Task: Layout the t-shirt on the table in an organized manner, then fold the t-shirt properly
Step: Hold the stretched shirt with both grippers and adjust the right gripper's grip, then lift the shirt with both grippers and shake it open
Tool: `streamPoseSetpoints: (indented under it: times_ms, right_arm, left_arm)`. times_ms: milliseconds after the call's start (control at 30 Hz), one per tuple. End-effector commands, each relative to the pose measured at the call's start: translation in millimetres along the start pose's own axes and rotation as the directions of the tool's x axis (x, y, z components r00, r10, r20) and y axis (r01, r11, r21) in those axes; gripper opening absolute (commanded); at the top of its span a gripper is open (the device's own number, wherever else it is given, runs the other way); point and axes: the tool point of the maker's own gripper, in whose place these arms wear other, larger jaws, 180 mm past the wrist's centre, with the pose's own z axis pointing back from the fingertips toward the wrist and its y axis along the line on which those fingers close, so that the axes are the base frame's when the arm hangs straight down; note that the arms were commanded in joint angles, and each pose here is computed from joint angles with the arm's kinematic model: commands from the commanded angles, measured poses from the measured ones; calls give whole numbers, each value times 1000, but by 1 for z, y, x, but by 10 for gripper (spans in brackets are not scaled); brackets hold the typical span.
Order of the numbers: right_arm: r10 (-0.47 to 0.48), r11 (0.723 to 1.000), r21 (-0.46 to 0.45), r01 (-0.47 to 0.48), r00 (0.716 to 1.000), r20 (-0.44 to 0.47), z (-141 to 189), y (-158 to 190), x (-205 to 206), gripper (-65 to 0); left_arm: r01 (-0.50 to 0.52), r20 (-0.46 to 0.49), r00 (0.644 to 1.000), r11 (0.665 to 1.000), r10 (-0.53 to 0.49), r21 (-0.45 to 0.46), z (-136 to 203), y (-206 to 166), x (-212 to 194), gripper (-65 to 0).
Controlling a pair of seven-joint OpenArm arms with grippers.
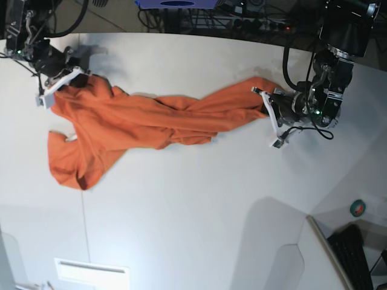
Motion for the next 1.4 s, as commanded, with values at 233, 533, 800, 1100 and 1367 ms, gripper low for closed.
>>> streamPoseSetpoints:
  times_ms: [233,533,800,1100,1367]
  right_arm:
    - [241,970,-13,-243,955,174,42,33,98,-650]
    - [444,895,-139,-424,826,348,85,65,258,-650]
    - [616,788,-386,-480,632,471,148,104,398,-650]
    - [727,684,-525,-507,410,551,205,152,444,-650]
    - [770,637,-487,-597,472,429,153,125,331,-650]
  left_arm:
    - [-36,223,975,991,7,129,65,32,82,-650]
    - [-48,425,904,974,-52,221,149,70,222,-650]
    - [-112,651,757,972,-52,208,232,77,364,-650]
    - [-67,738,655,961,-161,269,283,33,417,-650]
    - [-31,627,763,960,-157,279,198,25,319,-650]
